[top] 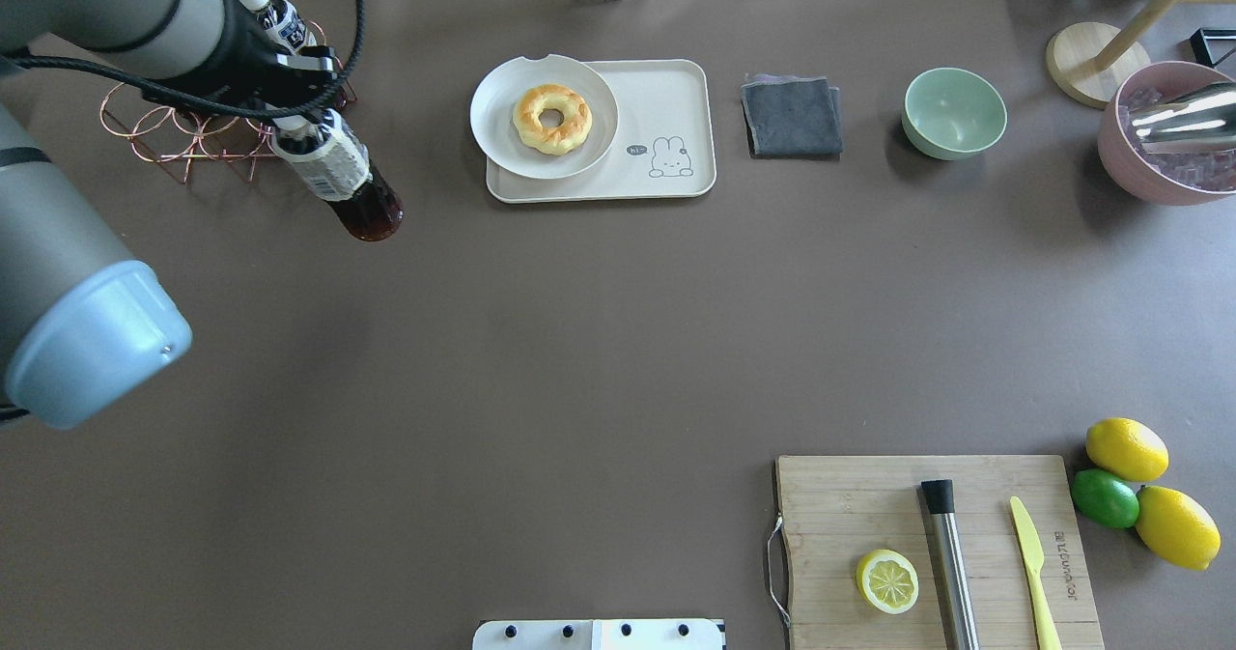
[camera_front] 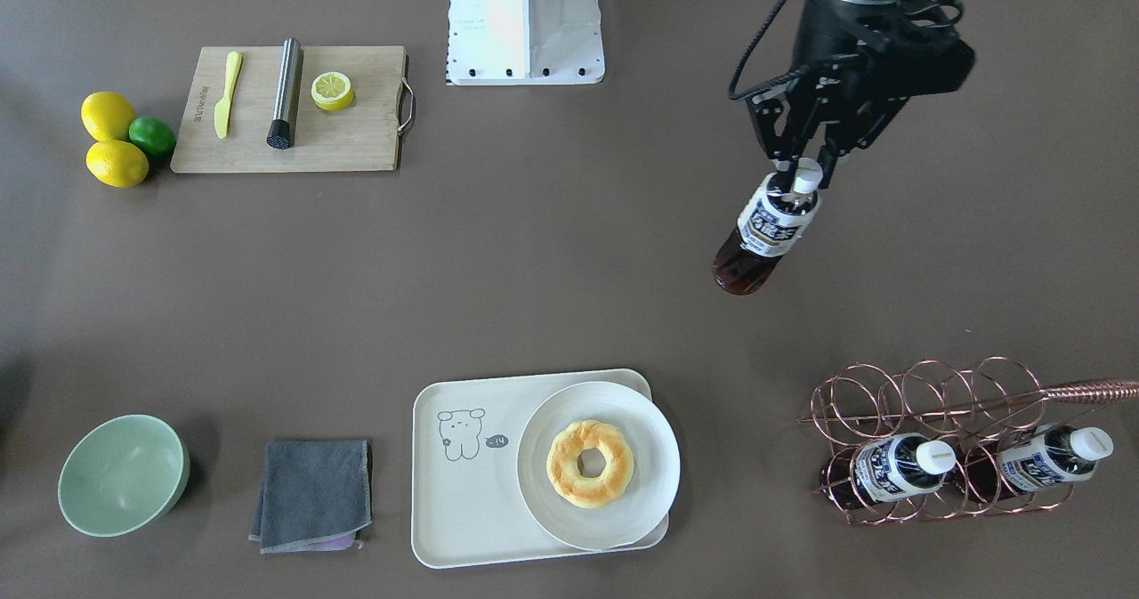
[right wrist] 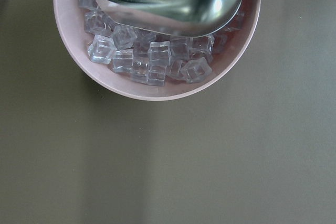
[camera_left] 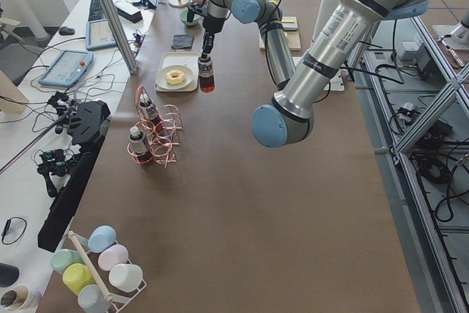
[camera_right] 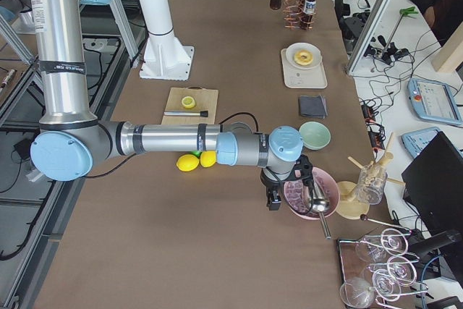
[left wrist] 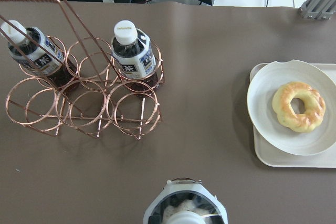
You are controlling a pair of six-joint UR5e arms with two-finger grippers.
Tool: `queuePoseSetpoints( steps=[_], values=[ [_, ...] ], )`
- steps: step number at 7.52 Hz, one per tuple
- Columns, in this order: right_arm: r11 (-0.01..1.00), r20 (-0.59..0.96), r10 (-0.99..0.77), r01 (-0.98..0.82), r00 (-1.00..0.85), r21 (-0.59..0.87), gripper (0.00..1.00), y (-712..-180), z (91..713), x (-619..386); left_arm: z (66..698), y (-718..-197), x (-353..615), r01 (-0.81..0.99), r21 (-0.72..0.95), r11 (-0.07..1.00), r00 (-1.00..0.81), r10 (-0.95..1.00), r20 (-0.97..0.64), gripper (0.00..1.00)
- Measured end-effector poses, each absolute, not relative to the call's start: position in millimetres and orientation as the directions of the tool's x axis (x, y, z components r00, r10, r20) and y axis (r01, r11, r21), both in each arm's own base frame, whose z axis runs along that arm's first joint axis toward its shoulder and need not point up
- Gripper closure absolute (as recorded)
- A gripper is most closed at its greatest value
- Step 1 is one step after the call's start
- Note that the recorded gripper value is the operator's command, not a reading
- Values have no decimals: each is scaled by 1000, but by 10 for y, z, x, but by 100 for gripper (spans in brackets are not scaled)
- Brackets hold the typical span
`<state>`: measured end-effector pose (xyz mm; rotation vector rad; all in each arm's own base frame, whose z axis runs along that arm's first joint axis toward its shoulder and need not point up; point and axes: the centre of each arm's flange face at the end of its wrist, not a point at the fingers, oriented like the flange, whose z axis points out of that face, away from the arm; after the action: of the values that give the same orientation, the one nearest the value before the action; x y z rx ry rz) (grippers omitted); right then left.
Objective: Place tea on tray
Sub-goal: 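Carry the bottle toward the tray and set it upright on the table nearer the robot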
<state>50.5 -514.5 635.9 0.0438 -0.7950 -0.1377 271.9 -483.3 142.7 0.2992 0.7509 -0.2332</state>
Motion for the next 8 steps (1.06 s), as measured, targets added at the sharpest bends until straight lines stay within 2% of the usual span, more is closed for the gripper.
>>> queuePoseSetpoints(
  steps=[3, 8],
  values=[
    [990, 705, -141, 105, 695, 95, 0, -5173, 6331, 508, 609, -4477, 3721, 351, 127, 928, 694, -167, -700, 100],
    [988, 702, -154, 109, 695, 109, 0, -5180, 6286, 513, 194, -4126, 4798, 349, 120, 929, 707, -177, -685, 100]
  ],
)
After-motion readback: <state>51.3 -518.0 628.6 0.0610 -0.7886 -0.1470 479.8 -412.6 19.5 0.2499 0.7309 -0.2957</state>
